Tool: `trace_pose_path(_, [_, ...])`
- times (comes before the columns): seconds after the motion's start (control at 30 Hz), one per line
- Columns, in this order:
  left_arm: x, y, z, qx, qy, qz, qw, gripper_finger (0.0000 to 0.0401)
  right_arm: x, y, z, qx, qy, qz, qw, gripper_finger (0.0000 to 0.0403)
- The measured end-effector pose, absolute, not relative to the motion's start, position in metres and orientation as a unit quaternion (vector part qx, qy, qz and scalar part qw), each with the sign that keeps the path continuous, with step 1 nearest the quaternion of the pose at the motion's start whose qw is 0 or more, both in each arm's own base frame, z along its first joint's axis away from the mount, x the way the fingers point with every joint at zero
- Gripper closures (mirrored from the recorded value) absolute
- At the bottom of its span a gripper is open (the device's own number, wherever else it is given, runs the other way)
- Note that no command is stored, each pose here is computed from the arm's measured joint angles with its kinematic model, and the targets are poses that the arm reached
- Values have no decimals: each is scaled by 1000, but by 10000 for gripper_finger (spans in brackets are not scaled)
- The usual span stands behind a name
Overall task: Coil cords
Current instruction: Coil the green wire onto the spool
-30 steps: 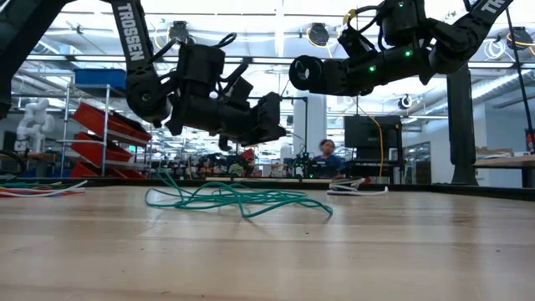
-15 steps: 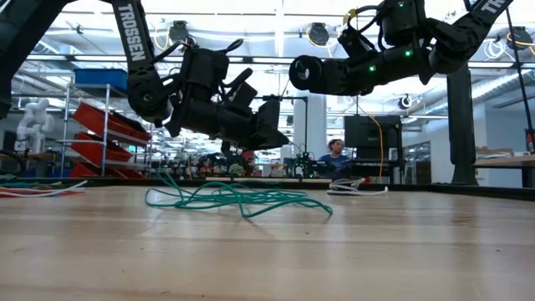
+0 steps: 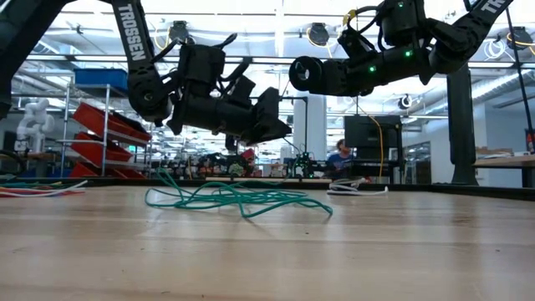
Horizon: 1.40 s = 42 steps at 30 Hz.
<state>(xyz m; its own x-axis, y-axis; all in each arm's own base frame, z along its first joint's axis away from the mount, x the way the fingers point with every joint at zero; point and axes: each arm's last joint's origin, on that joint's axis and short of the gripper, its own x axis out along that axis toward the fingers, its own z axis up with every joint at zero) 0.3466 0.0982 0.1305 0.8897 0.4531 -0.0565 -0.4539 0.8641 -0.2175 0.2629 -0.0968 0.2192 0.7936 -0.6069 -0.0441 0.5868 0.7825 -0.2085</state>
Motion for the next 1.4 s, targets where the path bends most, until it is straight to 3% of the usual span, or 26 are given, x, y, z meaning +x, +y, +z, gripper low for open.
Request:
trace_pose_path(0.47, [344, 103, 122, -133, 32, 286, 948, 312, 263, -97, 219, -92, 54, -317, 942, 403])
trace_pose_path(0.77, [345, 104, 125, -133, 22, 293, 947, 394, 263, -97, 219, -92, 54, -317, 943, 403])
trace_pose_path(1.4, [355, 99, 132, -108, 22, 245, 963, 400, 263, -97, 219, -92, 55, -317, 942, 403])
